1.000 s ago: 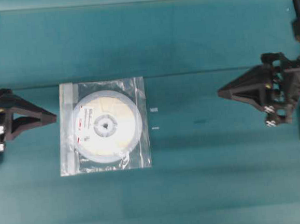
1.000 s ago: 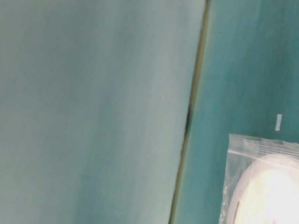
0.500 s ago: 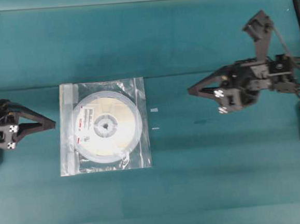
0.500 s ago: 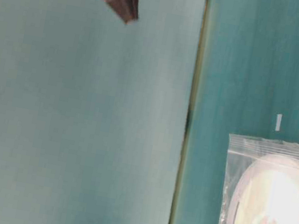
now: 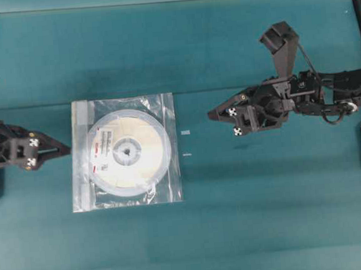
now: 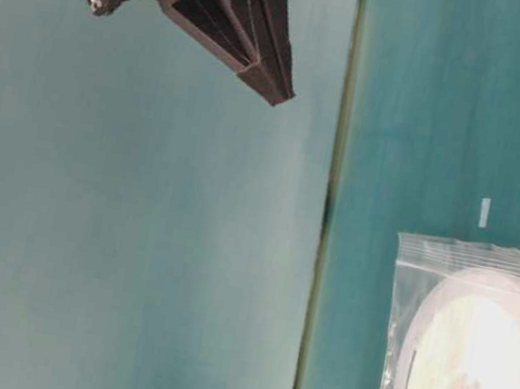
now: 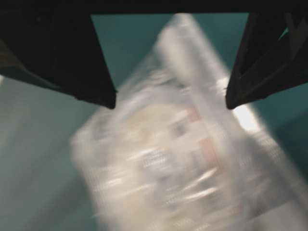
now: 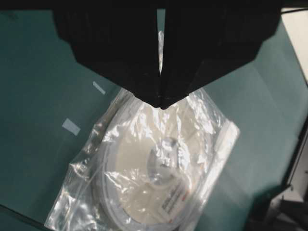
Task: Take out the reel from the clear zip bag.
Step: 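Move both grippers inward toward the clear bag's left and right edges, then grasp the left edge of the clear bag with the left gripper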
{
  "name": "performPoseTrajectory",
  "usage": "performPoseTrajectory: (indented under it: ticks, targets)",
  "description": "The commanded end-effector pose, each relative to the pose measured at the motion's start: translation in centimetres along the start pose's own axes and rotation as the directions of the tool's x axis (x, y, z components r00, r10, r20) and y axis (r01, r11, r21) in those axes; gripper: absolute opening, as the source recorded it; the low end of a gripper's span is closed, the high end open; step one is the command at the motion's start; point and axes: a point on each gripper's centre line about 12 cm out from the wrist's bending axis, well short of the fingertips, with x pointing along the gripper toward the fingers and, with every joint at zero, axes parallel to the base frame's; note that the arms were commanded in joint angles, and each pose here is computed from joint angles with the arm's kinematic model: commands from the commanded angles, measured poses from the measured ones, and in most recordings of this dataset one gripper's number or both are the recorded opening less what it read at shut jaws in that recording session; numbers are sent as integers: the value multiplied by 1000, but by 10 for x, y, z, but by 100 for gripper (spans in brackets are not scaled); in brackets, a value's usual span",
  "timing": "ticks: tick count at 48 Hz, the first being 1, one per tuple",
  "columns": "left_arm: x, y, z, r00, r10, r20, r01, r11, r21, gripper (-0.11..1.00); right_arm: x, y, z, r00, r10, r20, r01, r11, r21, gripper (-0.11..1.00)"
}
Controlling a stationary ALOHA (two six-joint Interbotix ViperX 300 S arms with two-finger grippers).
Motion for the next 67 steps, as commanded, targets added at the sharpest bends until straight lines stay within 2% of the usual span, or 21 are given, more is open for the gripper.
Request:
performPoseTrajectory:
  ticks: [1,4,10,17,40,67]
  targets:
    - [8,9,-4,999,45,-20,-45,999,-2,96,-1,7,5,1000,22,17,-22,1000,12,0]
    - [12,17,-8,998,51,-24,-52,999,-6,95,-1,7,6,1000,23,18,-23,1000,12,0]
    - [17,26,-13,1000,13,-5,-13,1000,-13,95,-1,7,5,1000,22,17,-22,1000,13,0]
    - [22,32,-16,1000,-4,2,4,999,-53,95,-1,7,5,1000,22,17,-22,1000,15,0]
    - [44,36,-18,1000,-14,6,15,998,-59,94,-1,6,5,1000,17,14,-17,1000,17,0]
    - [68,26,-13,1000,-16,6,16,998,-59,94,-2,8,2,1000,20,4,-20,1000,10,0]
